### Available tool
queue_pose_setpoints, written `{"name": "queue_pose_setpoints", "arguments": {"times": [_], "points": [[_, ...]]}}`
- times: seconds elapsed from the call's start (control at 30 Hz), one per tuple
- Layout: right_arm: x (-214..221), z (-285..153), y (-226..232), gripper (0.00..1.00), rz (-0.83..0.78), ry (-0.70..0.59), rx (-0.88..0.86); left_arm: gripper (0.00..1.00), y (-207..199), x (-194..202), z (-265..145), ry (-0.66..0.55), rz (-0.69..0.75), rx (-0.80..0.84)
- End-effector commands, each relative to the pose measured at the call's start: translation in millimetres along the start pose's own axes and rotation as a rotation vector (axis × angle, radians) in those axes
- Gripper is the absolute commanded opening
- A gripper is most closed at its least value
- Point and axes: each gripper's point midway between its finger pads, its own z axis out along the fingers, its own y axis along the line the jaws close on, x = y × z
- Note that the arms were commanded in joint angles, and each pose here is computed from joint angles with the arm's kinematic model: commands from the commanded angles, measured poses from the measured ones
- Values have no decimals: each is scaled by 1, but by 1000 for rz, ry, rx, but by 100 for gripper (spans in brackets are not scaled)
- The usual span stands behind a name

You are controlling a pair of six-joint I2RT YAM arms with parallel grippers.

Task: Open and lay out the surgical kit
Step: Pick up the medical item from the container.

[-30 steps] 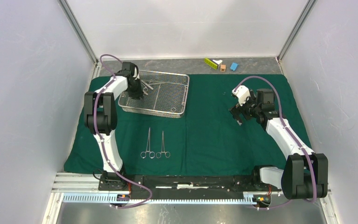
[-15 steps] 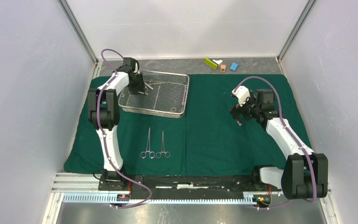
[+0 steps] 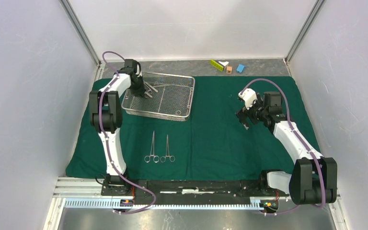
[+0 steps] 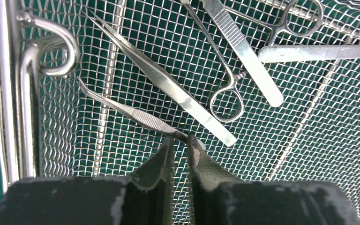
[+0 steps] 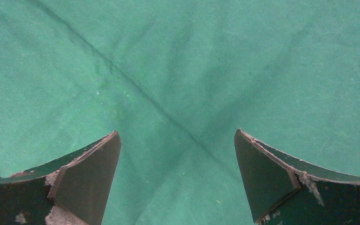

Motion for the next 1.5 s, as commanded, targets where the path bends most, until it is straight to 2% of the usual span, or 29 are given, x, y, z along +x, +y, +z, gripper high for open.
{"name": "queue_pose_setpoints", "arguments": {"times": [0.0, 0.27, 0.47, 0.53, 0.63, 0.7, 0.87, 1.33, 1.47], "points": [[-7, -1, -2, 99, -18, -29, 1, 15, -24, 18, -5, 64, 0, 111], [-8, -1, -2, 99, -20, -32, 0, 3, -36, 16, -35, 31, -10, 163], [-8, 0, -2, 98, -19, -31, -3, 2, -35, 8, -49, -21, -2, 159], [-8, 0, -2, 98, -18, -30, -4, 6, -32, -2, -51, -59, 9, 138], [-7, 0, -2, 98, -18, -26, -5, 25, -28, -14, -50, -90, 16, 106], [-7, 0, -1, 98, -17, -24, -6, 33, -24, -18, -47, -95, 17, 85], [-6, 1, -2, 98, -18, -22, -5, 45, -19, -18, -31, -67, 11, 49], [-5, 0, -1, 97, -18, -18, -10, 48, -4, -12, -2, -23, -8, -17], [-6, 0, 0, 97, -21, -20, -11, 43, -3, -7, 7, -1, -16, -16]]}}
